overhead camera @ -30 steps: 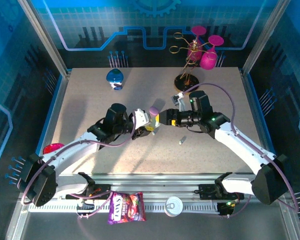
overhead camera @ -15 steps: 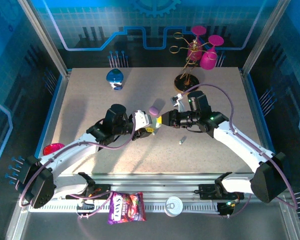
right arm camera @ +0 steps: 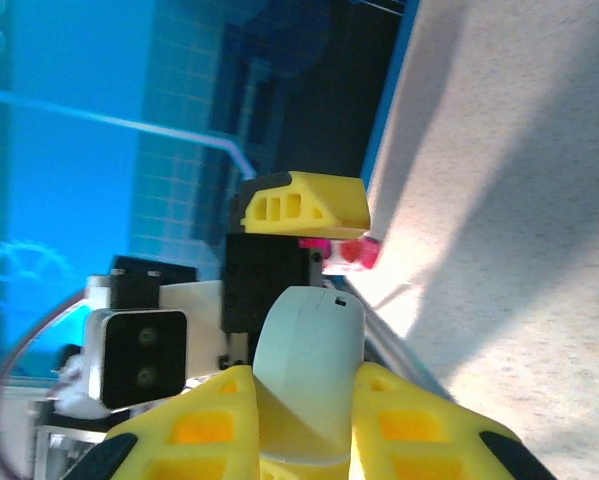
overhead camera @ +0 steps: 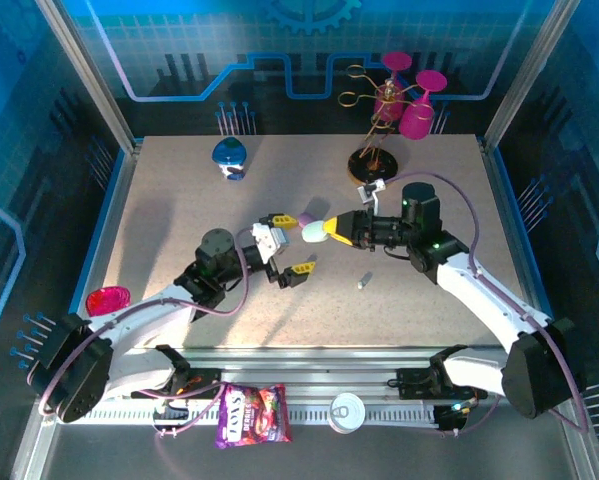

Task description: Insert wireless bluetooth earbuds into charging case

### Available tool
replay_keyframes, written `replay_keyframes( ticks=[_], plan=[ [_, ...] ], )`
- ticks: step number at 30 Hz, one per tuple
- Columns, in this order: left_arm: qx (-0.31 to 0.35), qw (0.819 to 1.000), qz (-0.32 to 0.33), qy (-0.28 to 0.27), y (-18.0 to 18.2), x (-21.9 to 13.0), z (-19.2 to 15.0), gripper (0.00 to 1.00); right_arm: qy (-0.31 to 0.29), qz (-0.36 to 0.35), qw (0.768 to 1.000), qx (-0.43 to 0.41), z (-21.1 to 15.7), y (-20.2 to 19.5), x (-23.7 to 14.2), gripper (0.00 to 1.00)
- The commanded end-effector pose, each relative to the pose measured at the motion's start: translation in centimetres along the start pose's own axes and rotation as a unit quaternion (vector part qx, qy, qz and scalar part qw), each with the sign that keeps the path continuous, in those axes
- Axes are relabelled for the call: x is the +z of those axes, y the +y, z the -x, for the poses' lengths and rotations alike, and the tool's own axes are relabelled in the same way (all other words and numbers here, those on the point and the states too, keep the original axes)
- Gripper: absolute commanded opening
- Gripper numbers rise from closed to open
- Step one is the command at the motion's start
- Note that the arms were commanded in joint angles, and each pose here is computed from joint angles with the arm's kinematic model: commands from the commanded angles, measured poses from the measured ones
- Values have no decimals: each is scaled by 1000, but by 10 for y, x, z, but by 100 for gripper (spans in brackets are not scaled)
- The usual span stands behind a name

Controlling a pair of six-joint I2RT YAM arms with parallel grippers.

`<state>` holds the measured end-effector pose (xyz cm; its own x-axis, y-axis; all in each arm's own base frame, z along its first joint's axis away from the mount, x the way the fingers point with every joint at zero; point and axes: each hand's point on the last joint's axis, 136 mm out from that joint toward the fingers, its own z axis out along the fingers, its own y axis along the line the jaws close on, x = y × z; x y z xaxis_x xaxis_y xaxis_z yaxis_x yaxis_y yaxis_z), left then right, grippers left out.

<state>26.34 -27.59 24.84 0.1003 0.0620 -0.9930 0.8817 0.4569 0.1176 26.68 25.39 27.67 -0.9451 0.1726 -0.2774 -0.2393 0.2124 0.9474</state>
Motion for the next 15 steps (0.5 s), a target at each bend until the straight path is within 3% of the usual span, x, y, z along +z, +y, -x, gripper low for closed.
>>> replay_keyframes(
  ticks=[1, 9, 15],
  plan=[
    [-3, 991, 23, -131, 8, -7, 55, 99, -1, 83, 997, -8, 4, 40, -11, 19],
    [-3, 987, -6, -161, 3, -1, 64, 91, -15, 138, 990, 18, 8, 56, -16, 18],
    [-16, 983, -18, -183, 3, 3, 72, 69, -24, 155, 987, 28, 10, 63, -18, 17]
  ],
)
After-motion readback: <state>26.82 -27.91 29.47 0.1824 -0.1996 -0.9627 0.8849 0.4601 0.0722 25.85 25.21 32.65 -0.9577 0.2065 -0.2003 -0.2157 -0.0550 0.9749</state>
